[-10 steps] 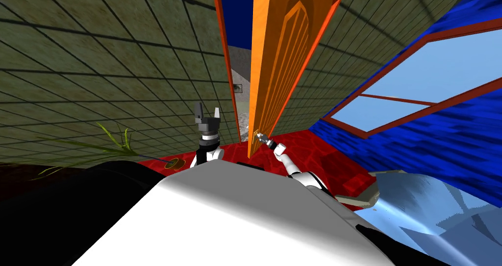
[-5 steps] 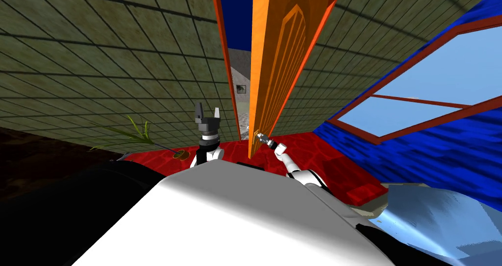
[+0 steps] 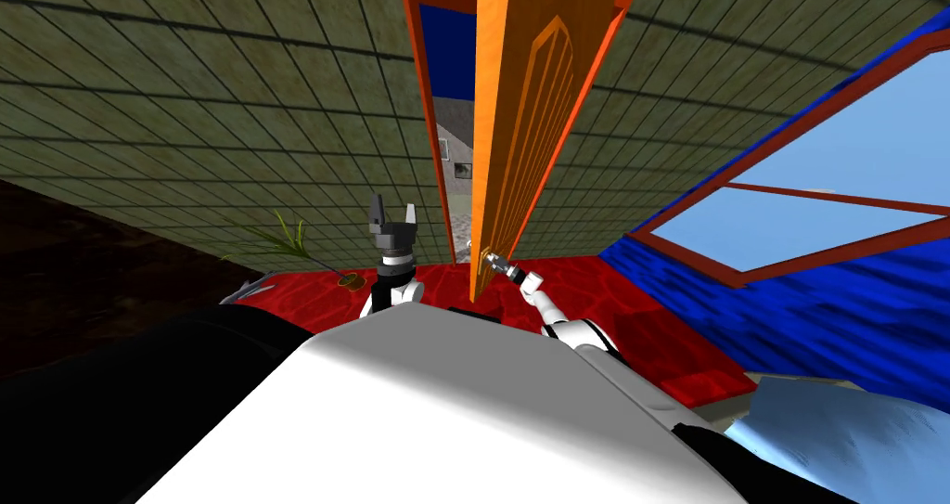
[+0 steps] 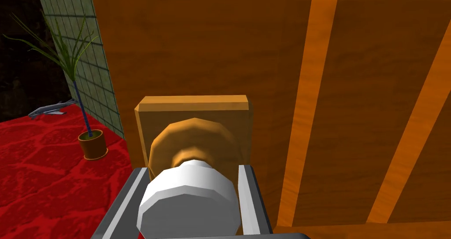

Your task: Pull the door open

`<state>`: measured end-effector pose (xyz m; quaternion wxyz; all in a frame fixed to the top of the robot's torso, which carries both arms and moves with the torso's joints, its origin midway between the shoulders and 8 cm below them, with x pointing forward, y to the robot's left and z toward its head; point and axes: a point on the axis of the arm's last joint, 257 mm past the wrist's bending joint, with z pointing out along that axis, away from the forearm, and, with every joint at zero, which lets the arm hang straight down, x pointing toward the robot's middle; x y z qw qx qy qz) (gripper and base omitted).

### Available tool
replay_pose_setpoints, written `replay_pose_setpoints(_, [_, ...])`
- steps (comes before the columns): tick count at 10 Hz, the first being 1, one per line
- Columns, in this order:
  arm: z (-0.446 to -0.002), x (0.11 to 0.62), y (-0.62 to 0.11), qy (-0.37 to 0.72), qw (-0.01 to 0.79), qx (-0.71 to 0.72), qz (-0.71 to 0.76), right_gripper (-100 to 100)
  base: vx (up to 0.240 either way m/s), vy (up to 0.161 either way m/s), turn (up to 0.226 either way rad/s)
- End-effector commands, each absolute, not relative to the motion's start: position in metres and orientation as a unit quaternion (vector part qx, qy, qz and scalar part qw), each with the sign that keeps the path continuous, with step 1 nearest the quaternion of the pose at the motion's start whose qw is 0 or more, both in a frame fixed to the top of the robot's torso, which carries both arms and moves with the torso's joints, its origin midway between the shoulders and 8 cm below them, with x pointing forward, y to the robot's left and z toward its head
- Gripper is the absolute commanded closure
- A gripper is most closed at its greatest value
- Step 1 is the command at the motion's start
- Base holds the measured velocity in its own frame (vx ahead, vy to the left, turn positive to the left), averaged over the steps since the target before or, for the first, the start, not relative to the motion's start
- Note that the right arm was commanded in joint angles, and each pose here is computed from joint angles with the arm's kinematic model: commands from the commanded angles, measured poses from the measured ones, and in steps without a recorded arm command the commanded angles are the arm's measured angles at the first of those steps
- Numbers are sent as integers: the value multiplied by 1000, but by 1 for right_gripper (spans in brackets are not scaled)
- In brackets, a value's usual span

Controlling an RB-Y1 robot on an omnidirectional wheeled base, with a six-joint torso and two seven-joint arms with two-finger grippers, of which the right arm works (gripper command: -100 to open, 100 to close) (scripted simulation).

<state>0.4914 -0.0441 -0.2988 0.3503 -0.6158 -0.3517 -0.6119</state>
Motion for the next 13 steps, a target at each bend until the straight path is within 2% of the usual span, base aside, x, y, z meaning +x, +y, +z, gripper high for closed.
replay_pose_setpoints(1, [-299, 490, -46, -354, 353, -614, -611, 100, -75, -143, 162])
replay_pose_setpoints(10, [-296, 483, -60, -368, 368, -604, -604, 100, -73, -236, 159])
replay_pose_setpoints(13, [-298, 482, -61, -368, 368, -605, -602, 100, -47, -141, 111])
